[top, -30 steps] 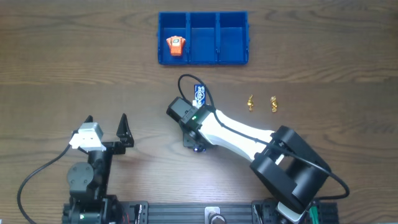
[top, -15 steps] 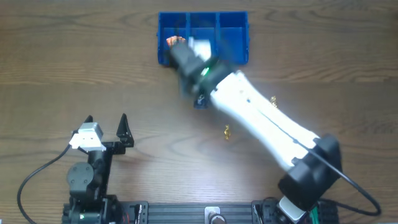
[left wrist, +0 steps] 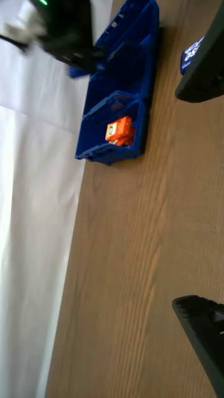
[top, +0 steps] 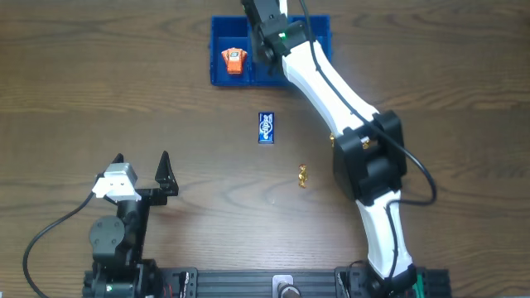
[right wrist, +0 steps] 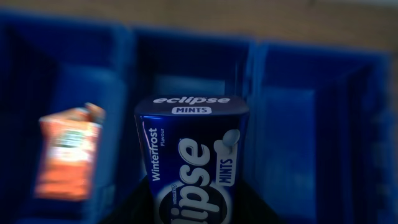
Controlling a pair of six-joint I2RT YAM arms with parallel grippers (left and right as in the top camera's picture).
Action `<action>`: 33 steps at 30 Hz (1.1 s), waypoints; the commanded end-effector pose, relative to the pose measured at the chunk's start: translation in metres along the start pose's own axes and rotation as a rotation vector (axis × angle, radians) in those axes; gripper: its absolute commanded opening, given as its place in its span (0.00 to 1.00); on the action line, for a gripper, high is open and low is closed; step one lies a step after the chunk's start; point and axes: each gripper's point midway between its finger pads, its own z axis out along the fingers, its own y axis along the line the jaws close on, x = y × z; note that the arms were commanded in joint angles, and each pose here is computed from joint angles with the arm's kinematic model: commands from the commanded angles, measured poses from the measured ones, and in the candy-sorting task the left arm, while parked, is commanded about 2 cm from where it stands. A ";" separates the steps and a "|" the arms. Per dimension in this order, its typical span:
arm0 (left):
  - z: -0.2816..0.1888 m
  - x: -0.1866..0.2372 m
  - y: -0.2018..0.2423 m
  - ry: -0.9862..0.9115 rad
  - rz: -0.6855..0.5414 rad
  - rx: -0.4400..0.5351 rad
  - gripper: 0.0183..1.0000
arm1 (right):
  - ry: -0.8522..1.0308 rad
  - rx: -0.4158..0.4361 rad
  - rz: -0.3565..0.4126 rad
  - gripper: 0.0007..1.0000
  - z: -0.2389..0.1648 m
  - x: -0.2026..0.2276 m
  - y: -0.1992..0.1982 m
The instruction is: Sort Candies Into Trays
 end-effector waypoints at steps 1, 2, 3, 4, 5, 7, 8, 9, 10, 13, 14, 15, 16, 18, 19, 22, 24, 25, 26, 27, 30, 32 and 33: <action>0.001 0.016 0.001 0.049 0.012 0.005 1.00 | -0.003 -0.034 -0.007 0.20 0.009 -0.003 0.002; 0.001 0.016 0.001 0.049 0.012 0.005 1.00 | -0.006 -0.035 -0.006 0.20 0.009 -0.003 0.003; 0.001 0.016 0.001 0.049 0.012 0.005 1.00 | -0.010 -0.041 -0.005 0.20 0.009 -0.004 0.004; 0.001 0.016 0.001 0.049 0.012 0.005 1.00 | -0.012 -0.048 -0.004 0.20 0.009 -0.005 0.005; 0.001 0.016 0.001 0.049 0.012 0.005 1.00 | -0.016 -0.057 -0.003 0.20 0.009 -0.006 0.007; 0.001 0.016 0.001 0.049 0.012 0.005 1.00 | -0.026 -0.068 0.004 0.20 0.007 -0.010 0.009; 0.001 0.016 0.001 0.049 0.012 0.005 1.00 | -0.030 -0.071 0.008 0.20 0.006 -0.011 0.010; 0.001 0.016 0.001 0.049 0.012 0.005 1.00 | -0.033 -0.073 0.013 0.20 0.006 -0.012 0.012; 0.001 0.016 0.001 0.049 0.012 0.005 1.00 | -0.037 -0.075 0.019 0.20 0.005 -0.014 0.012; 0.001 0.016 0.001 0.049 0.012 0.005 1.00 | -0.044 -0.078 0.040 0.20 0.003 -0.017 0.013; 0.001 0.016 0.001 0.049 0.012 0.005 1.00 | -0.045 -0.078 0.045 0.20 0.002 -0.018 0.013; 0.001 0.016 0.001 0.049 0.012 0.005 1.00 | -0.043 -0.078 0.054 0.20 0.000 -0.018 0.013; 0.001 0.016 0.001 0.049 0.012 0.005 1.00 | -0.042 -0.078 0.058 0.20 -0.001 -0.019 0.012; 0.001 0.016 0.001 0.049 0.012 0.005 1.00 | -0.044 -0.078 0.059 0.20 -0.006 -0.023 0.012; 0.001 0.016 0.001 0.049 0.012 0.005 1.00 | -0.045 -0.078 0.059 0.20 -0.009 -0.026 0.012; 0.001 0.016 0.001 0.049 0.012 0.005 1.00 | -0.043 -0.078 0.058 0.20 -0.018 -0.031 0.011; 0.001 0.016 0.001 0.049 0.012 0.005 1.00 | -0.039 -0.076 0.060 0.20 -0.023 -0.033 0.010; 0.001 0.016 0.001 0.049 0.012 0.005 1.00 | -0.037 -0.076 0.060 0.20 -0.023 -0.032 0.010; 0.001 0.016 0.001 0.049 0.012 0.005 1.00 | -0.036 -0.075 0.060 0.20 -0.023 -0.032 0.010; 0.001 0.016 0.001 0.049 0.012 0.005 1.00 | -0.033 -0.075 0.059 0.20 -0.023 -0.031 0.010; 0.001 0.016 0.001 0.049 0.012 0.005 1.00 | -0.027 -0.073 0.057 0.22 -0.023 -0.030 0.009; 0.001 0.016 0.001 0.049 0.012 0.005 1.00 | -0.027 -0.072 0.057 0.36 -0.023 -0.030 0.009; 0.001 0.016 0.001 0.049 0.012 0.005 1.00 | -0.027 -0.072 0.057 0.46 -0.023 -0.030 0.009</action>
